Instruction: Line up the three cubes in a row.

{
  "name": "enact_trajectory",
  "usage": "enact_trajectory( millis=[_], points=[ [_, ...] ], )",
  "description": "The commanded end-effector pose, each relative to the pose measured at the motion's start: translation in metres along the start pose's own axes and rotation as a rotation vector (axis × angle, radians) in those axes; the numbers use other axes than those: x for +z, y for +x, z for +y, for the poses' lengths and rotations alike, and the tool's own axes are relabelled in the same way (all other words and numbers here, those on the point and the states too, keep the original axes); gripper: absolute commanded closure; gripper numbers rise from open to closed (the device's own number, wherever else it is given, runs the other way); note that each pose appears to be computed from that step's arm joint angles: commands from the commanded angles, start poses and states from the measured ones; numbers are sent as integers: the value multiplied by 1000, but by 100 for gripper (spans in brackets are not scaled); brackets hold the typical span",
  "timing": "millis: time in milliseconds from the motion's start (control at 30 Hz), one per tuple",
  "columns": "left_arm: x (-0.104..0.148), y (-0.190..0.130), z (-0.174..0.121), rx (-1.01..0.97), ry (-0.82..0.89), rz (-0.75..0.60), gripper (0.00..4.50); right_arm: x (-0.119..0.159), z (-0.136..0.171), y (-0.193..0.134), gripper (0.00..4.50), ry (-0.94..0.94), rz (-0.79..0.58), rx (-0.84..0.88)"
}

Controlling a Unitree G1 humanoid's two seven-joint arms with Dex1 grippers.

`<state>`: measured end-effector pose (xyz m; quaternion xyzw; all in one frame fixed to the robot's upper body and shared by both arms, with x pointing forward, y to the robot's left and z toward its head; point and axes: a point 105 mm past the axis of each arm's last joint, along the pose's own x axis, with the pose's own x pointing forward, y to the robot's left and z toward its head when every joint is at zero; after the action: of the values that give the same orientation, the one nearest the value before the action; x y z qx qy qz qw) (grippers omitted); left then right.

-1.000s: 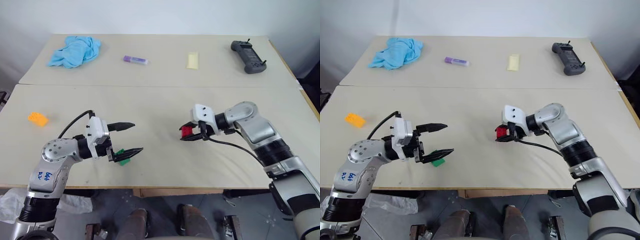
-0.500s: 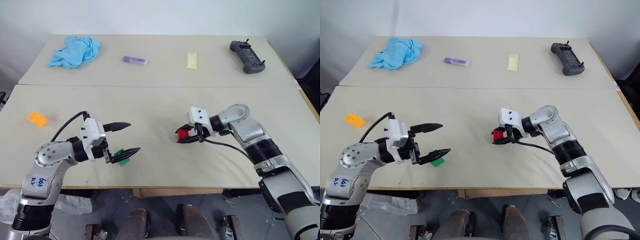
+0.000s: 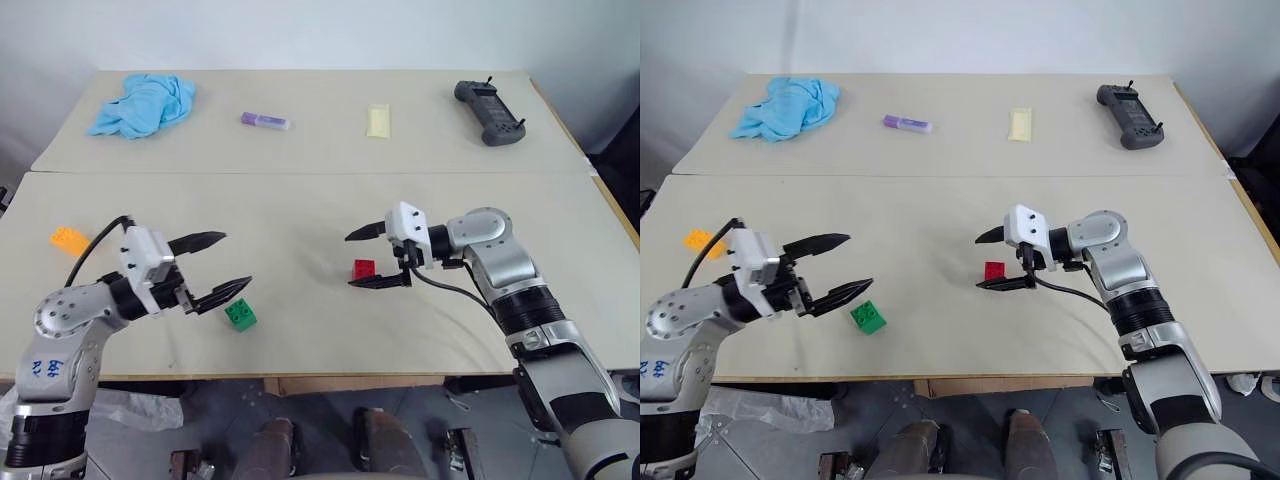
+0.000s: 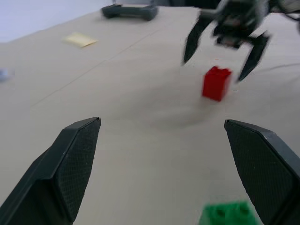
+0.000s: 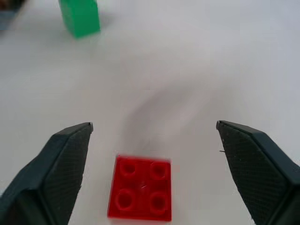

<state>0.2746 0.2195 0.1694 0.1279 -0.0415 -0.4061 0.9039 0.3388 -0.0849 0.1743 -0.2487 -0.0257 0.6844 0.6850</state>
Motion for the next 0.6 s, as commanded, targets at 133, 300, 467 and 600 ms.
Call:
enact_trajectory(
  millis=[133, 300, 467, 600],
  points=[
    [-45, -96, 16, 264, -72, 153, 0, 49, 32, -10, 3, -95, -363, 24],
    [-66, -143, 3, 300, -100, 277, 0, 25, 80, -6, 3, -107, -344, 96],
    [-74, -160, -8, 266, -113, 346, 0, 3, 88, -23, 3, -51, -280, 77],
    [-67, -147, -8, 243, -109, 287, 0, -3, 86, -32, 3, -48, -251, 21]
  ],
)
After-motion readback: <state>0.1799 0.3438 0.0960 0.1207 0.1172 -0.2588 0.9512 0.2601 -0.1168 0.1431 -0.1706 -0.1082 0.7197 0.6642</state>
